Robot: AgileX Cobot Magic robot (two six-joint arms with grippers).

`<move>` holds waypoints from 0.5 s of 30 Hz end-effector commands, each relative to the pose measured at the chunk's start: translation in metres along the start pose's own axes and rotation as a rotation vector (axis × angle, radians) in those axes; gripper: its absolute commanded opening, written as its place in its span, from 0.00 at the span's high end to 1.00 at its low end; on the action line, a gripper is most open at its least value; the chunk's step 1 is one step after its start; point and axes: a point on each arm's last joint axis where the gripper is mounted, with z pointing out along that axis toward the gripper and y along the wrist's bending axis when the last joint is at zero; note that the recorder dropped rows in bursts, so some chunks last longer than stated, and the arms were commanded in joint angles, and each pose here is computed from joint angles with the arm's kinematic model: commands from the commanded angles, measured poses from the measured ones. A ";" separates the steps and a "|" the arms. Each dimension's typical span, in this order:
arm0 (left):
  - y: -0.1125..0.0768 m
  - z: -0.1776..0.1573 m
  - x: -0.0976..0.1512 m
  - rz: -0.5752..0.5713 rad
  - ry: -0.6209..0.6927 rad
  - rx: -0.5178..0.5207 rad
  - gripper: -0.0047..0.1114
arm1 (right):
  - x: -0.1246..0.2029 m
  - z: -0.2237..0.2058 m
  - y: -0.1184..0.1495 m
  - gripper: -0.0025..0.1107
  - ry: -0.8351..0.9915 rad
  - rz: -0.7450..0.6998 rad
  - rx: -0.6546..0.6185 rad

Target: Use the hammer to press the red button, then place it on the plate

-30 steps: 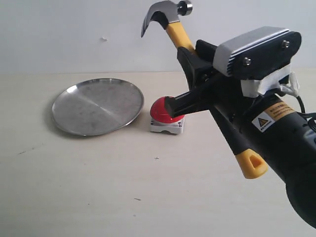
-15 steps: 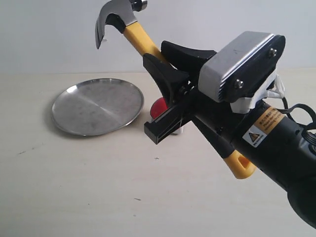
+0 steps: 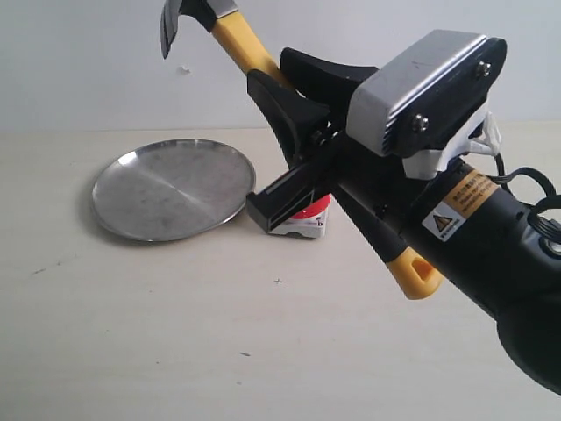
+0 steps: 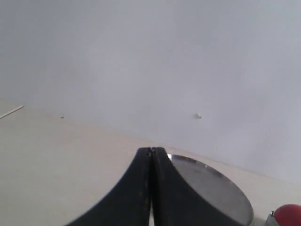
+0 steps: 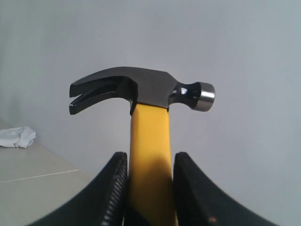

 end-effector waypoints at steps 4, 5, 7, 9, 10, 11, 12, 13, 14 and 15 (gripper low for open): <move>0.001 -0.002 -0.024 -0.338 -0.265 0.027 0.96 | 0.003 0.013 0.000 0.98 -0.059 0.043 0.024; 0.001 0.000 -0.025 -0.316 -0.271 0.026 0.96 | 0.003 0.014 -0.001 0.98 -0.058 0.046 0.030; 0.002 0.009 -0.022 -0.357 -0.212 0.005 0.96 | 0.005 0.015 -0.001 0.98 -0.054 0.053 0.031; 0.001 0.020 -0.018 -0.397 -0.156 0.007 0.96 | 0.005 0.015 -0.001 0.98 -0.054 0.055 0.034; -0.003 0.027 -0.021 -0.385 -0.171 0.055 0.96 | 0.005 0.015 -0.001 0.98 -0.054 0.056 0.034; -0.007 0.031 -0.022 -0.357 -0.183 0.093 0.96 | 0.005 0.015 -0.001 0.98 -0.053 0.056 0.036; -0.010 0.035 -0.022 -0.312 -0.176 0.128 0.96 | 0.005 0.015 -0.001 0.98 -0.053 0.057 0.038; -0.015 0.040 -0.028 -0.273 -0.173 0.163 0.96 | 0.005 0.015 -0.002 0.98 -0.052 0.059 0.043; -0.020 0.046 -0.031 -0.233 -0.149 0.194 0.96 | 0.005 0.015 -0.002 0.98 -0.051 0.061 0.048; -0.027 0.056 -0.035 -0.186 -0.096 0.234 0.96 | 0.005 0.015 -0.003 0.98 -0.051 0.063 0.053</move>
